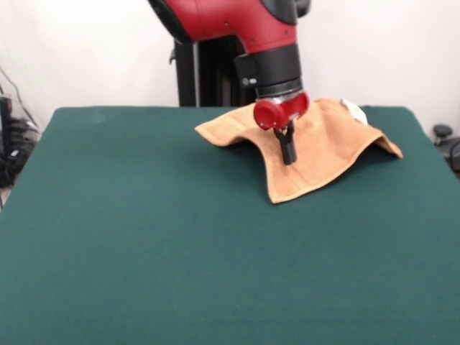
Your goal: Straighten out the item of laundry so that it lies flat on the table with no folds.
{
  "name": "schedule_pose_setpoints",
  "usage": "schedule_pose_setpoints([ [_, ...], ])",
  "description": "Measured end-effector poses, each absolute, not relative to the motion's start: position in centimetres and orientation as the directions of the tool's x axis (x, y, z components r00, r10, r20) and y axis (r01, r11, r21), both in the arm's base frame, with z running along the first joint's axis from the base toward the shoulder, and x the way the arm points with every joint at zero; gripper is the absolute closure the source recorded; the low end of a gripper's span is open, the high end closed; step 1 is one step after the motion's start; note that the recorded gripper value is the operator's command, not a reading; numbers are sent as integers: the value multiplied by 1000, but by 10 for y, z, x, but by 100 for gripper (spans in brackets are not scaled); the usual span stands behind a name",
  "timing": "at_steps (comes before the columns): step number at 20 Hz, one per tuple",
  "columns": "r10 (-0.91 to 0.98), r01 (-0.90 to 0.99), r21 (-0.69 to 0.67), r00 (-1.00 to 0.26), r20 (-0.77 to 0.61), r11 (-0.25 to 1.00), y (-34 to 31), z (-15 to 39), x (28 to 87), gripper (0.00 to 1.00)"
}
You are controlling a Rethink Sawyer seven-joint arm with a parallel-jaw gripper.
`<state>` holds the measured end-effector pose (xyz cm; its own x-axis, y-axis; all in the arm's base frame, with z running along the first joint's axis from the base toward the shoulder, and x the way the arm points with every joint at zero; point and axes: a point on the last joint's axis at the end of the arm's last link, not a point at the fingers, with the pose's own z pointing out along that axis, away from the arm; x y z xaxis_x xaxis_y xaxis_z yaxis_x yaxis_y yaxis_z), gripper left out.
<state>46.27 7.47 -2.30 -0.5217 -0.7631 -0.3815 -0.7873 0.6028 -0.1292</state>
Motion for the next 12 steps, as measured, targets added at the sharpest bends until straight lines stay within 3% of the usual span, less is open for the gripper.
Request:
schedule_pose_setpoints([
  [12, -659, -669, -124, -652, -376, 733, 32, -7, 478, 100],
])
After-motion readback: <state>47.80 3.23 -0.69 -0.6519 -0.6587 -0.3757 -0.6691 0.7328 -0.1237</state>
